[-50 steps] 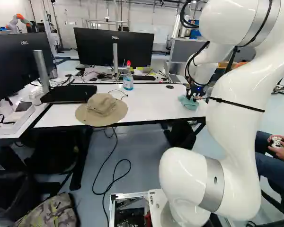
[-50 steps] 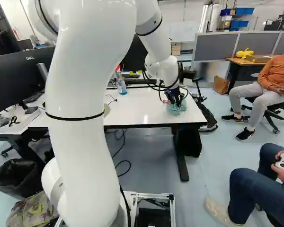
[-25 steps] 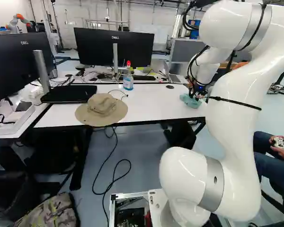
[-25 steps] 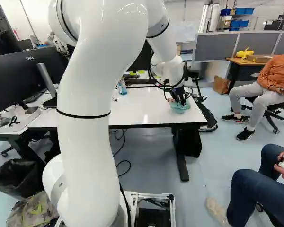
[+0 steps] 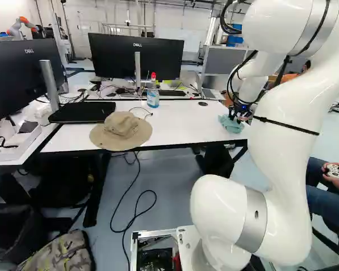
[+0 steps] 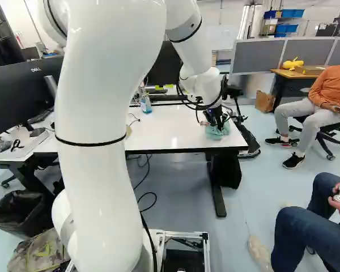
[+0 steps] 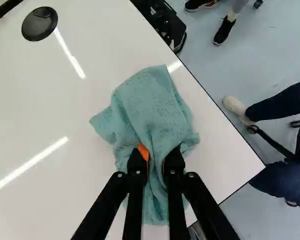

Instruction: Clean the table with the green towel

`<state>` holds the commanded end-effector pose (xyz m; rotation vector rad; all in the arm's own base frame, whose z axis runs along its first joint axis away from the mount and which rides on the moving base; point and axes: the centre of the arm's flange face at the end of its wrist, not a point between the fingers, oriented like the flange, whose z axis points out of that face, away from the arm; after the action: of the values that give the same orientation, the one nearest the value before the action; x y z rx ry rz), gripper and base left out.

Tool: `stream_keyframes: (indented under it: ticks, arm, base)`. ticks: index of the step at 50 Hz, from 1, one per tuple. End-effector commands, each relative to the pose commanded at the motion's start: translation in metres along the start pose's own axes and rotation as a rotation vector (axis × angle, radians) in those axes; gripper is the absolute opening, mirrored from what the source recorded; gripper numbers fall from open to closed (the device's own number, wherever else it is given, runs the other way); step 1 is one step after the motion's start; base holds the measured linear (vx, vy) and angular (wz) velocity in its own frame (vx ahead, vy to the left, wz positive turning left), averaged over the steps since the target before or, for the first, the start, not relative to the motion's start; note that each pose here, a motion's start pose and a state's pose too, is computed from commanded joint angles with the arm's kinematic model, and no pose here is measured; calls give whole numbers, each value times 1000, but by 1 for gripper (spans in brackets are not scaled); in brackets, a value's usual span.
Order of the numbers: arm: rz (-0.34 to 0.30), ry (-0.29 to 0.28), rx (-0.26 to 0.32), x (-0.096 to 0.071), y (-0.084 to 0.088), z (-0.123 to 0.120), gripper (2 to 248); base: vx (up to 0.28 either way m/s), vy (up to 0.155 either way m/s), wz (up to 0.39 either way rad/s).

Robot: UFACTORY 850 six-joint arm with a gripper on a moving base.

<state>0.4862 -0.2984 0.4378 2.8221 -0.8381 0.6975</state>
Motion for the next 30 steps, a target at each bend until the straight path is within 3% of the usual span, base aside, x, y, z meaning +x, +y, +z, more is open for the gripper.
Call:
stream_keyframes:
  ticks: [14,30]
  arm:
    - [-34,-6,18,-8,-21,-4,48]
    - [-50,9,27,12,-34,8,48]
  base:
    - [0,0,0]
    - [0,0,0]
